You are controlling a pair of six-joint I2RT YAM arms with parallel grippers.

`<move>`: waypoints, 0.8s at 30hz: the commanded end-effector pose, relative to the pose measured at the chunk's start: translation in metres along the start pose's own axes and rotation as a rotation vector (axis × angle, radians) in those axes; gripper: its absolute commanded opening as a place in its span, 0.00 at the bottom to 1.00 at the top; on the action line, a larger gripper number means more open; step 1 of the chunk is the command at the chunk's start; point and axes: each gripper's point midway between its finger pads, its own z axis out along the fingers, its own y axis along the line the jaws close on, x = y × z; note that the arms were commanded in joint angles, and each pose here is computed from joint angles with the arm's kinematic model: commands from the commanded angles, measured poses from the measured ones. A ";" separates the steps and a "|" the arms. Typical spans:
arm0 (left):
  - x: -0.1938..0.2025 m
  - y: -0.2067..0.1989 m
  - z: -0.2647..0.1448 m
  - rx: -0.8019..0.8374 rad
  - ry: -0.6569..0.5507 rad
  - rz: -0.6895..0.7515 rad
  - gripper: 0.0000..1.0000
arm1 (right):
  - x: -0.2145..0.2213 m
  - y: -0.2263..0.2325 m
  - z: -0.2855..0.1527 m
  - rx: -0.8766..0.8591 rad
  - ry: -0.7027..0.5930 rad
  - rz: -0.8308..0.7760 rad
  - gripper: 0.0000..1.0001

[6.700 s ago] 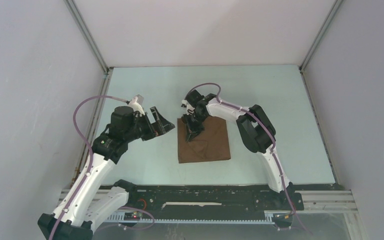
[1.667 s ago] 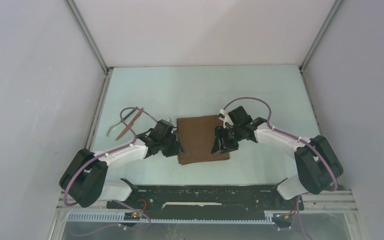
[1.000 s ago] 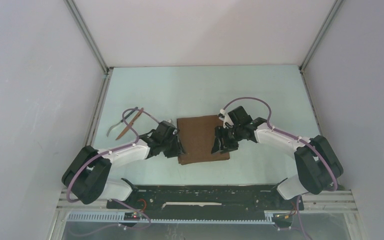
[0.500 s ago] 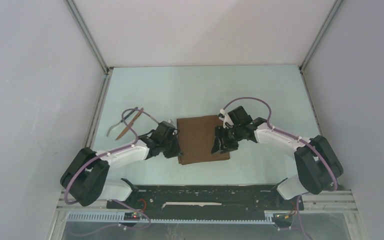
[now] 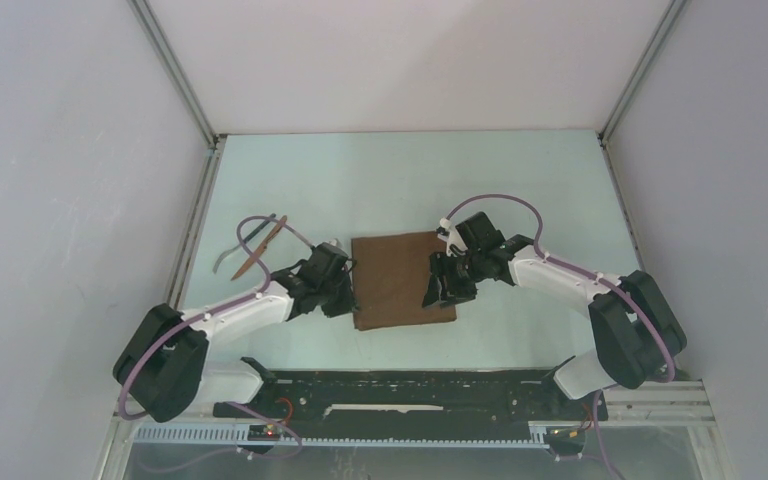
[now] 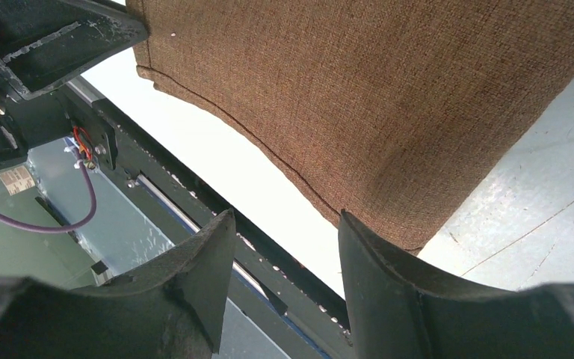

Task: Fold the napkin into a case and place the utensils inside
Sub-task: Smooth out the square-folded napkin at the center of the board.

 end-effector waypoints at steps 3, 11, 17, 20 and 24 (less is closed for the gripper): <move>-0.017 -0.003 -0.006 -0.029 -0.064 0.027 0.00 | -0.001 -0.001 0.001 -0.009 -0.007 -0.008 0.61; -0.023 0.002 -0.014 -0.053 -0.097 0.033 0.00 | 0.001 -0.002 0.008 -0.013 0.015 0.000 0.60; -0.025 0.009 -0.012 -0.081 -0.103 0.035 0.00 | 0.003 0.002 0.012 -0.024 0.024 -0.001 0.60; -0.024 0.014 -0.006 -0.100 -0.091 0.035 0.00 | 0.004 0.006 0.014 -0.033 0.025 -0.006 0.61; -0.024 0.024 0.001 -0.132 -0.087 0.034 0.00 | 0.005 0.016 0.018 -0.078 0.034 -0.009 0.64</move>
